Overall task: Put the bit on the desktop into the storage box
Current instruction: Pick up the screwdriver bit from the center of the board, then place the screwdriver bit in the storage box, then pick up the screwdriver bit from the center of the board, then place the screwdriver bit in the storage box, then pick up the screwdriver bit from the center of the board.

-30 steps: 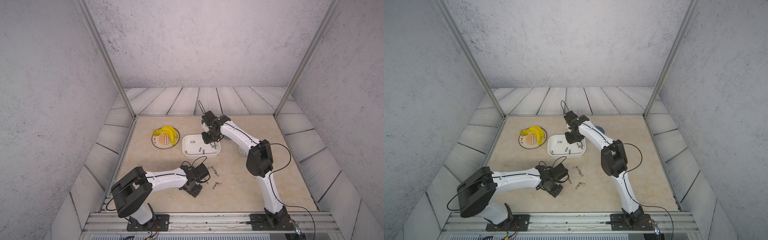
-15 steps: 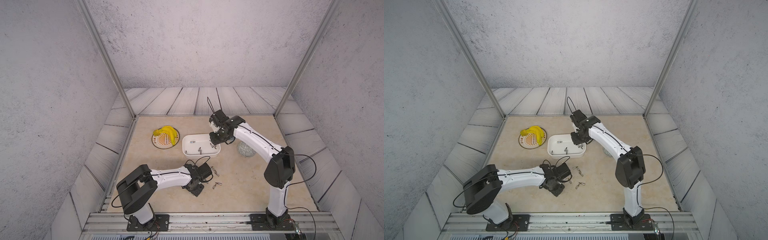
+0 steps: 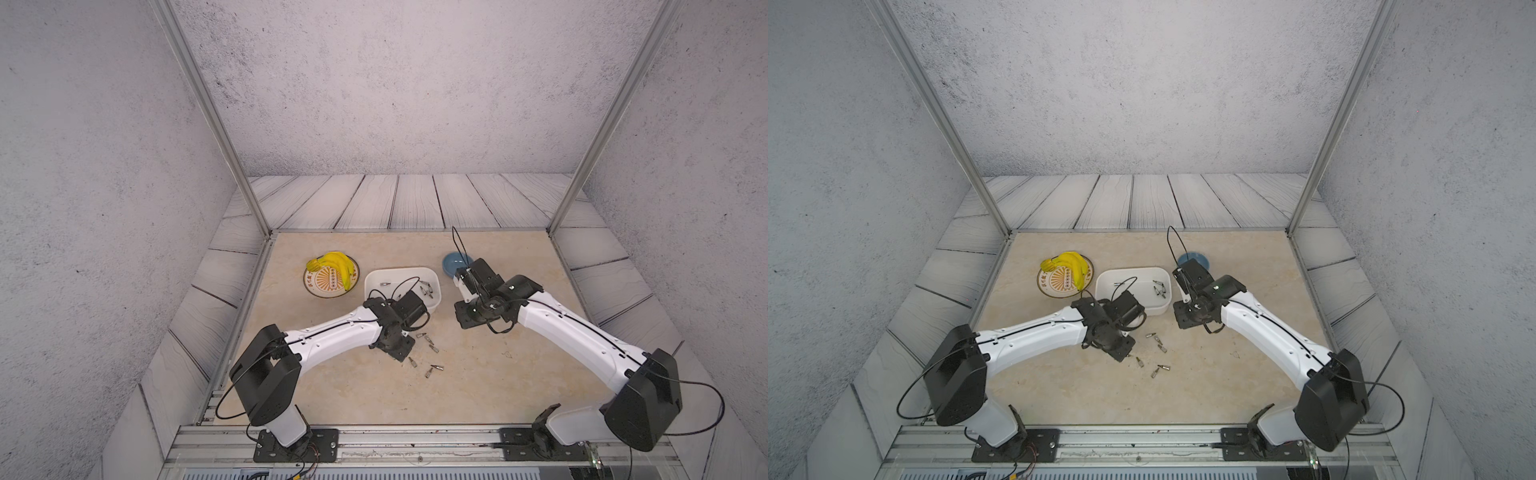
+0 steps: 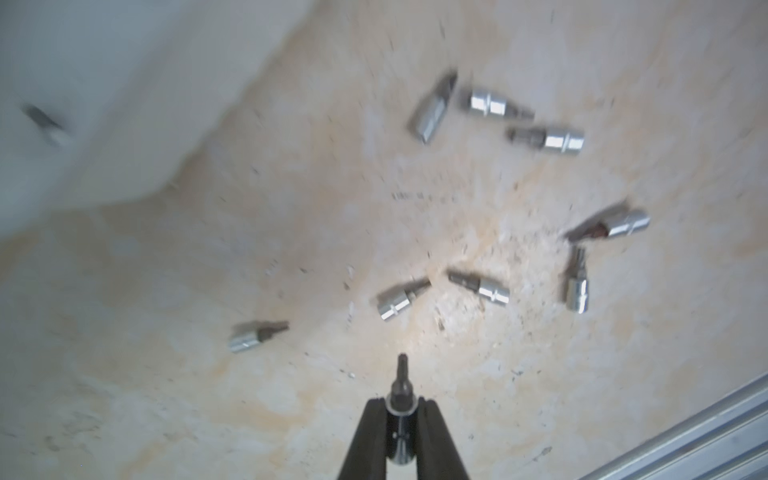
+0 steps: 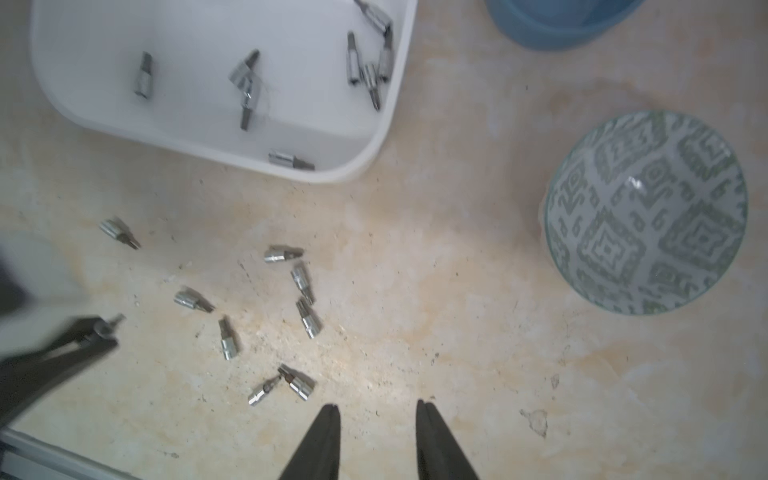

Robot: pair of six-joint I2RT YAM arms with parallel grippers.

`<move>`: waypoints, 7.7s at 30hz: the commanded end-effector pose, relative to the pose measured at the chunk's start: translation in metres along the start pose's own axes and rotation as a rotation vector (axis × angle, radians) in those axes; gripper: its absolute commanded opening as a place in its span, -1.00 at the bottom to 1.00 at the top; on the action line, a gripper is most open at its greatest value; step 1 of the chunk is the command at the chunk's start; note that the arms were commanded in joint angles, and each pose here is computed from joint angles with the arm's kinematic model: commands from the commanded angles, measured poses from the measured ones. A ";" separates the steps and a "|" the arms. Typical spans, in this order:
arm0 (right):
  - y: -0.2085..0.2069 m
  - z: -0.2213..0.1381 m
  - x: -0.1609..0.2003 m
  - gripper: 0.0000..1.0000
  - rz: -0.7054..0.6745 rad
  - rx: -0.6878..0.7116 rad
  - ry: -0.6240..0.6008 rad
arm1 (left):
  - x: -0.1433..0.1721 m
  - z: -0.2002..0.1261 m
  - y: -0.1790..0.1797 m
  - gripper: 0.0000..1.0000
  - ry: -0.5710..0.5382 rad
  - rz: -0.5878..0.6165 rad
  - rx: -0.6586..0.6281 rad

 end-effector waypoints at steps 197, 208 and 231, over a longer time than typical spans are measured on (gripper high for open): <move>0.033 0.128 -0.140 -0.44 -0.202 -0.034 0.186 | 0.046 0.073 0.090 0.34 -0.086 -0.545 -0.168; 0.031 0.125 -0.137 -0.44 -0.206 -0.032 0.194 | 0.033 0.067 0.092 0.37 -0.129 -0.560 -0.191; 0.027 0.121 -0.130 -0.44 -0.208 -0.022 0.205 | 0.036 0.075 0.094 0.35 -0.091 -0.525 -0.222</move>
Point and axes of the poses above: each gripper's point midway between its finger pads, its own z axis out along the fingers, its own y axis along the line the jaws close on, x = y × z, the point moved 6 cm from there along -z, back along the fingers, and after that the axes turned 9 degrees about -z, right-handed, at the moved point
